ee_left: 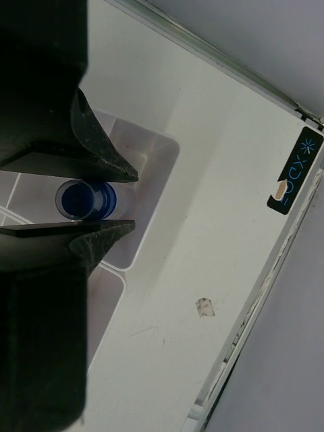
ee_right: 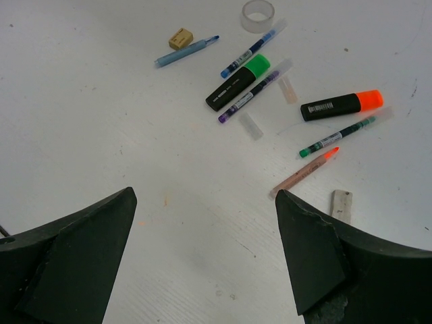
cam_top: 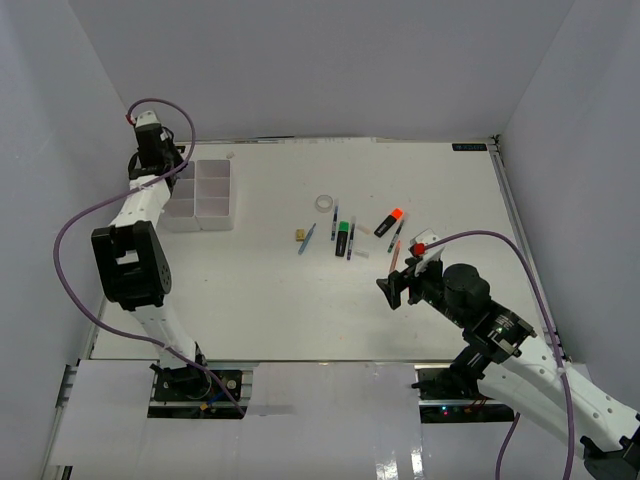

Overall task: Sort the stationery into containers
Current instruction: Place the stationery in the storage box, then pick up the pen from the center of the board.

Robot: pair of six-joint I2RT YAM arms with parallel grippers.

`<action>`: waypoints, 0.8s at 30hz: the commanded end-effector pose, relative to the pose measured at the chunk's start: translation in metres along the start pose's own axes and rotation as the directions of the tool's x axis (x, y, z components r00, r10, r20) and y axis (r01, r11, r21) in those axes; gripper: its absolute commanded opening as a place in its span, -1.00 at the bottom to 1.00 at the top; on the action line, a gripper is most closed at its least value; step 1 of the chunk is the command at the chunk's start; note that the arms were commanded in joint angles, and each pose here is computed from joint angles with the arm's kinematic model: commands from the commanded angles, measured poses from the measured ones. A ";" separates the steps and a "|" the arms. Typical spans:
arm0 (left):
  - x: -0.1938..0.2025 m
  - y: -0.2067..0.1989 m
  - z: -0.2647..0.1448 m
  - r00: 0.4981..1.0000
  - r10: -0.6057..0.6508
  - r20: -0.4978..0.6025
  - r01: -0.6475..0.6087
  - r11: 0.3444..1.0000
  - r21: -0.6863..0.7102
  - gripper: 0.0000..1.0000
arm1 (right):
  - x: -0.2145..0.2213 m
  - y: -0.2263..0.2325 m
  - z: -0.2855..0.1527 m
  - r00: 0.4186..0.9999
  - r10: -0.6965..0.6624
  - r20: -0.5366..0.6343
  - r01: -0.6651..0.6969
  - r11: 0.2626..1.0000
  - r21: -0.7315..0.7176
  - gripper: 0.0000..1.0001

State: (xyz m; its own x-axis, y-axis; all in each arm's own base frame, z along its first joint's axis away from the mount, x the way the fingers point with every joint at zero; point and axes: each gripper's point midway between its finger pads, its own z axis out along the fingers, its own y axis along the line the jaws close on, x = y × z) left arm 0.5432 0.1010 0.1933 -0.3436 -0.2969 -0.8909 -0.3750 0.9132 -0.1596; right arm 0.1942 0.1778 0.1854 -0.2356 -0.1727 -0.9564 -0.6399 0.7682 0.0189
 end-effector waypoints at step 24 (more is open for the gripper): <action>-0.015 -0.056 -0.117 1.000 -0.004 0.014 0.000 0.974 0.225 0.87 | -0.017 -0.012 -0.009 0.996 0.080 0.036 -0.083 0.993 0.083 0.80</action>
State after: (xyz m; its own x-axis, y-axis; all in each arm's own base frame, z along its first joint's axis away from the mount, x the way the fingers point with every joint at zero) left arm 0.4927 0.0573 0.2271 -0.3545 -0.3099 -0.8822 -0.2804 0.9353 -0.2159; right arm 0.1934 0.1698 0.1845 -0.2684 -0.1305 -0.9544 -0.5957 0.8011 0.0580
